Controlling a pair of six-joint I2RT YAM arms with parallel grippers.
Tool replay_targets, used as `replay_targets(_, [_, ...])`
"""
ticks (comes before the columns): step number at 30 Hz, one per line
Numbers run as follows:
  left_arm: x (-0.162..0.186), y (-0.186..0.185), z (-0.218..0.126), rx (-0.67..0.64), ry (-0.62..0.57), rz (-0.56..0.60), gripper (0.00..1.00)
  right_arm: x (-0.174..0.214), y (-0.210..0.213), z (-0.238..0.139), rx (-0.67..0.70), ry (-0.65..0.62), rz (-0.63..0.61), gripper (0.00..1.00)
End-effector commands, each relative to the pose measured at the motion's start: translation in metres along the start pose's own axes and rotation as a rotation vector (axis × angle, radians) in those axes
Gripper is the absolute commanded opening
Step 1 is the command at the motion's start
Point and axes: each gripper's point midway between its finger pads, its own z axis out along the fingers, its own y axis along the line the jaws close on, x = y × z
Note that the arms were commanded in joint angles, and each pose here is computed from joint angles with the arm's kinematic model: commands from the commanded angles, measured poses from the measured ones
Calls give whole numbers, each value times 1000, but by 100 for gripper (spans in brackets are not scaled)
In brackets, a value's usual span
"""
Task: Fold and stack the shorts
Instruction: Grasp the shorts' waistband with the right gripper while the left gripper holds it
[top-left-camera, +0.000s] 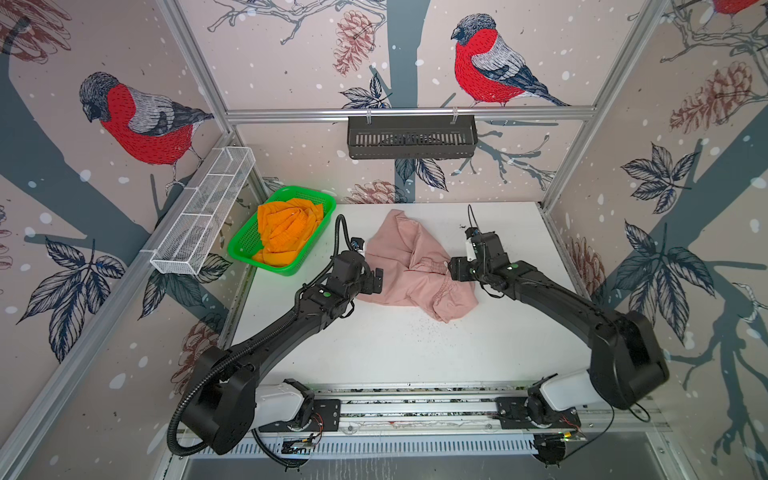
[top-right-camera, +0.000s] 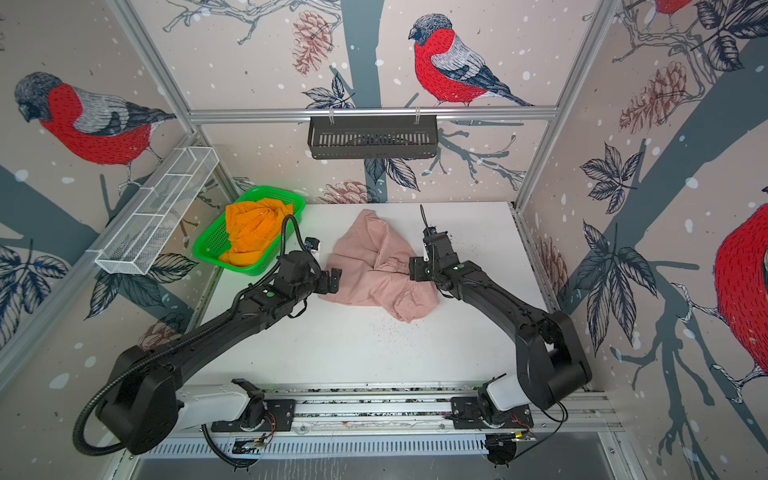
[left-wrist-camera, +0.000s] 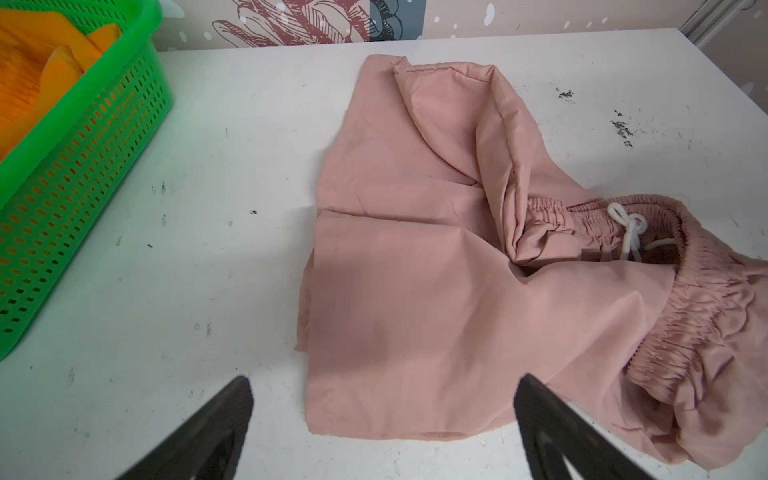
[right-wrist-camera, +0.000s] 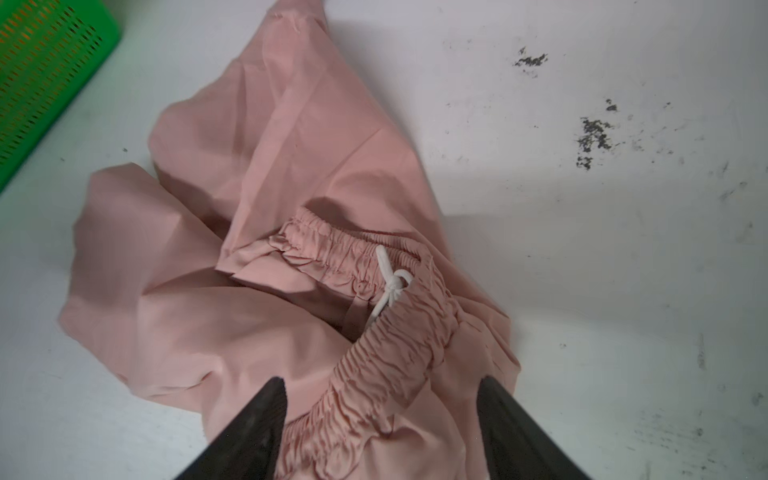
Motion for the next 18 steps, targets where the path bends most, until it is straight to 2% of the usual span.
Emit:
replay_targets(1, [-3,-8,-2,53,-18,-42,98,9,-3,23,26,34,-44,72])
replay_targets(3, [-1,-10,-3,71,-21,-50,98,16,2,37,-9,73,-47,55])
replay_targets(5, [2,-19,-5,129,-13,-39,98,15,21,41,-135,99,-41,19])
replay_targets(6, [4,-23,-5,153,-5,-35,98,13,36,38,-211,99,-48,6])
replay_targets(7, [5,-26,-6,170,2,-42,98,7,57,29,-303,85,-67,3])
replay_targets(10, [-1,-30,-13,199,-11,-70,98,-9,124,-7,-529,4,-198,2])
replay_targets(13, [-23,-32,-33,246,-83,-75,98,-20,181,-51,-758,-87,-309,2])
replay_targets(16, [-43,-15,-52,186,-178,-84,98,-31,201,-76,-850,-188,-354,4])
replay_targets(18, [-52,-5,-62,154,-220,-96,98,-38,197,-79,-843,-237,-353,8])
